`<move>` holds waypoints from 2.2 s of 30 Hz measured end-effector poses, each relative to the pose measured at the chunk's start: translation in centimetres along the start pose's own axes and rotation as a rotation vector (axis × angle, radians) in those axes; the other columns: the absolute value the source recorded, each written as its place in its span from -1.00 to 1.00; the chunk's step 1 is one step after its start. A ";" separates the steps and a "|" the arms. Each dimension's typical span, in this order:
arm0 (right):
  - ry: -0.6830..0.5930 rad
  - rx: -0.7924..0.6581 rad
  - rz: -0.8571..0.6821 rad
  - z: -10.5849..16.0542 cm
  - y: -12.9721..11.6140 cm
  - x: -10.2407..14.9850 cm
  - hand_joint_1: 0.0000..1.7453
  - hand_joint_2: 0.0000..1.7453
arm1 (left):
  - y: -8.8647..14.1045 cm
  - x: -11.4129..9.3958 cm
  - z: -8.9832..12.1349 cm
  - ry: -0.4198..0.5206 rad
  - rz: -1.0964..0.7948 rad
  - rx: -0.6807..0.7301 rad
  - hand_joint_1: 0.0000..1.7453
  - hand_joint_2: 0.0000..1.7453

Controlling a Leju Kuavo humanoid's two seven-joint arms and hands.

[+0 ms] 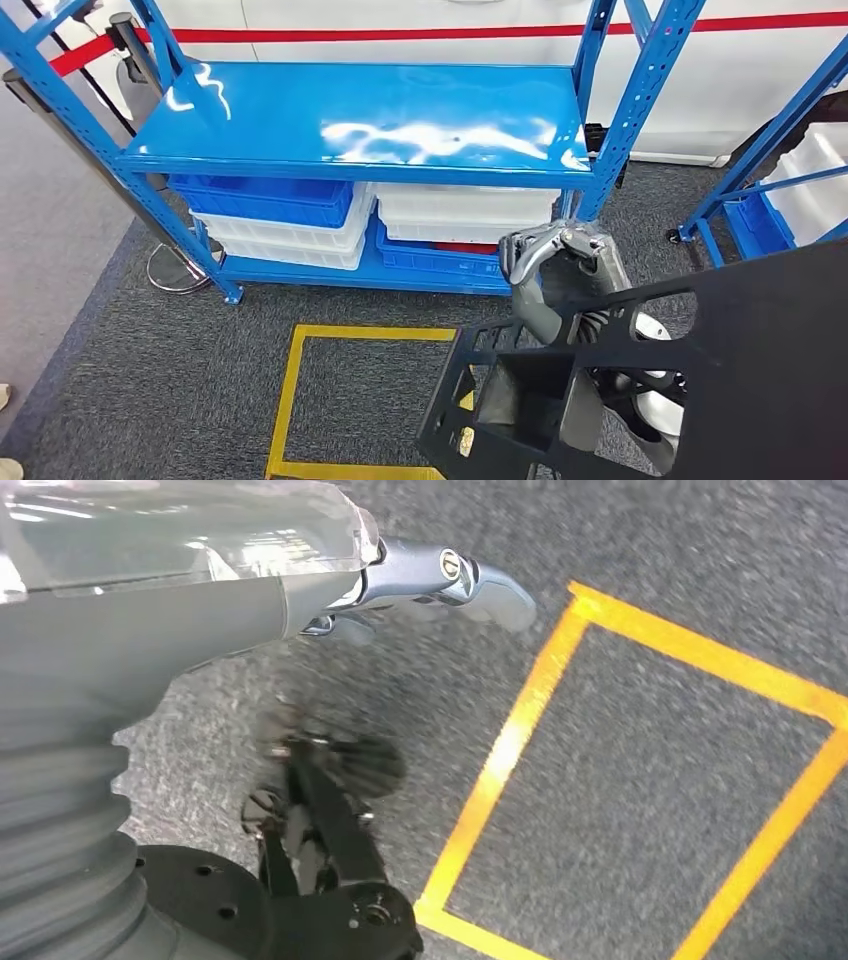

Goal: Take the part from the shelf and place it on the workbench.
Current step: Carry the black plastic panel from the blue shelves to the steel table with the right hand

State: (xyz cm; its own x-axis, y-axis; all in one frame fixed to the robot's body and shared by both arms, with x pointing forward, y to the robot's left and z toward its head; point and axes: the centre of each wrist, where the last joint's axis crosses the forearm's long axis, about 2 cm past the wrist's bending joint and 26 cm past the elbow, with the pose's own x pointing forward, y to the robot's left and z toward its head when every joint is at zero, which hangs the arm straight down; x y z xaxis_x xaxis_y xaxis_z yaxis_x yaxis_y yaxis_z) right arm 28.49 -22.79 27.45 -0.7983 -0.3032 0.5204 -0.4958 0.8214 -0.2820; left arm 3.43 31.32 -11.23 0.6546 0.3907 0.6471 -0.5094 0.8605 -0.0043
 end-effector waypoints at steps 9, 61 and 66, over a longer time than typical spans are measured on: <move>0.035 0.032 -0.018 0.4 -3.1 0.7 0.96 1.00 | 0.0 0.1 0.0 -0.014 0.020 0.022 -1.00 1.00; 0.211 0.245 -0.118 -8.4 8.6 -8.3 0.96 1.00 | -0.9 0.6 -0.4 -0.005 0.019 -0.026 -1.00 1.00; 0.199 0.254 -0.136 -8.5 8.5 -8.2 0.96 1.00 | -0.8 0.5 -0.3 -0.003 0.017 -0.028 -1.00 1.00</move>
State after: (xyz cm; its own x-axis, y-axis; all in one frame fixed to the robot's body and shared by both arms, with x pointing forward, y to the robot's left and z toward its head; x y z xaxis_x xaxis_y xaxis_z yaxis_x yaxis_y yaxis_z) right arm 33.74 -9.22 27.65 -0.6490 -0.2808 0.7071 -0.6825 0.6256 -0.3780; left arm 4.32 30.97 -11.15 0.6441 0.4048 0.6490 -0.5049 0.8624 -0.0369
